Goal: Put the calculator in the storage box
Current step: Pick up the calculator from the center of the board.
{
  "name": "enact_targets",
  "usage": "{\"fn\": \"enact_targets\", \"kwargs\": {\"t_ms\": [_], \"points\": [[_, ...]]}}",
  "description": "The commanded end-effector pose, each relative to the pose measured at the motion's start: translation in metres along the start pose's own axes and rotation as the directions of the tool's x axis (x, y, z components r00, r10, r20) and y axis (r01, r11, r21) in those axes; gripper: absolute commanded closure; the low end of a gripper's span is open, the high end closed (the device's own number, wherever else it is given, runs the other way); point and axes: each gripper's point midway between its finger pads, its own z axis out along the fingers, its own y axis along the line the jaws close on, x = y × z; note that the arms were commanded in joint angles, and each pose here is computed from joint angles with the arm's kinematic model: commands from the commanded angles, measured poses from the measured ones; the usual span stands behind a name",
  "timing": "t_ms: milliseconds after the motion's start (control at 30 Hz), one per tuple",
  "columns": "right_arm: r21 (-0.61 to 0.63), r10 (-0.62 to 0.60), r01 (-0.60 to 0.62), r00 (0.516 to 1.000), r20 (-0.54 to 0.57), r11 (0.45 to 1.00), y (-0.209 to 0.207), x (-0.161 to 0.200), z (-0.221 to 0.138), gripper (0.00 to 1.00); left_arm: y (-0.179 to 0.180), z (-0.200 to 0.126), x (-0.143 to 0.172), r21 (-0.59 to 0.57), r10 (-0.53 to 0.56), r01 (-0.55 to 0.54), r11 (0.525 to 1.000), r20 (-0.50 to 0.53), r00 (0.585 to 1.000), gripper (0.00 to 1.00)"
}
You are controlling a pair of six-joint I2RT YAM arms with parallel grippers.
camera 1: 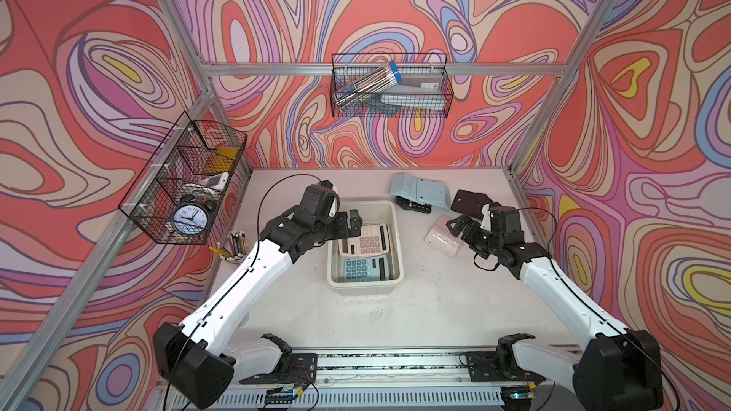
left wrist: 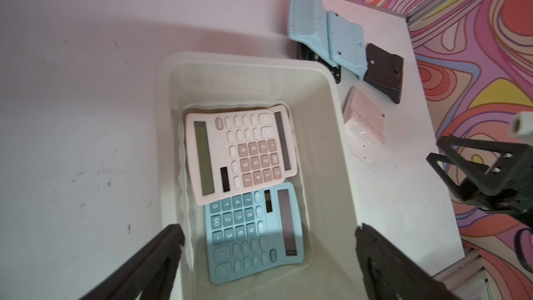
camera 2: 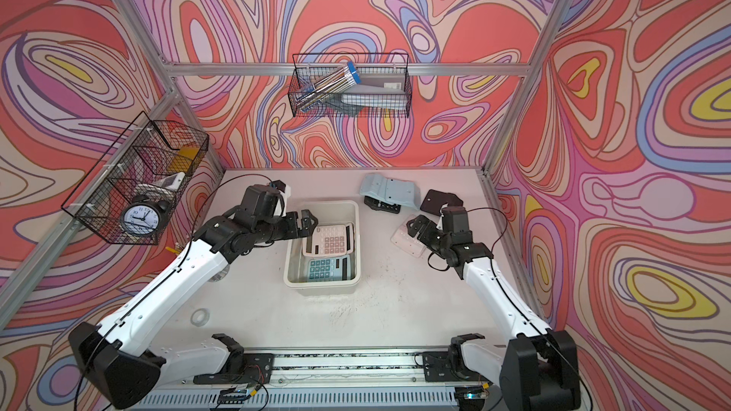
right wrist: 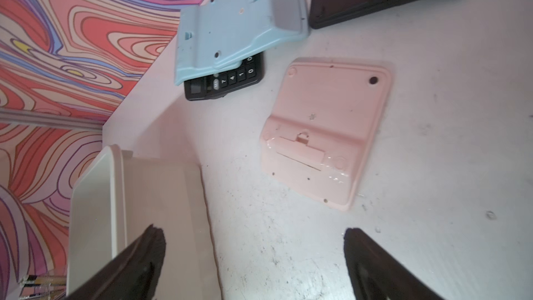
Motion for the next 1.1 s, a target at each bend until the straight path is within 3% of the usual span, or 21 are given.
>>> {"fn": "enact_targets", "kwargs": {"t_ms": [0,300,600,867,1067], "points": [[-0.024,0.053,-0.053,0.998,0.017,0.998,-0.006,-0.004,-0.003,0.02,-0.03,0.006,-0.013,0.043,0.077,-0.077,0.996,-0.012,0.997,0.01],[-0.013,0.144,-0.144,0.988,0.054,0.99,-0.036,-0.007,-0.001,0.02,-0.11,0.05,-0.047,0.155,0.174,-0.168,0.974,-0.028,0.984,0.01],[0.022,0.176,-0.18,0.978,0.113,0.983,-0.058,-0.002,-0.004,0.02,-0.18,0.118,-0.039,0.273,0.255,-0.224,0.936,-0.084,0.963,0.01],[0.001,0.223,-0.224,0.973,0.062,0.975,-0.068,0.005,0.012,0.02,-0.213,0.173,-0.019,0.337,0.297,-0.245,0.909,-0.112,0.948,0.06],[-0.089,0.295,-0.295,0.955,-0.004,0.952,-0.073,0.007,0.035,0.11,-0.213,0.218,-0.008,0.321,0.309,-0.258,0.911,-0.117,0.944,0.15]]}}
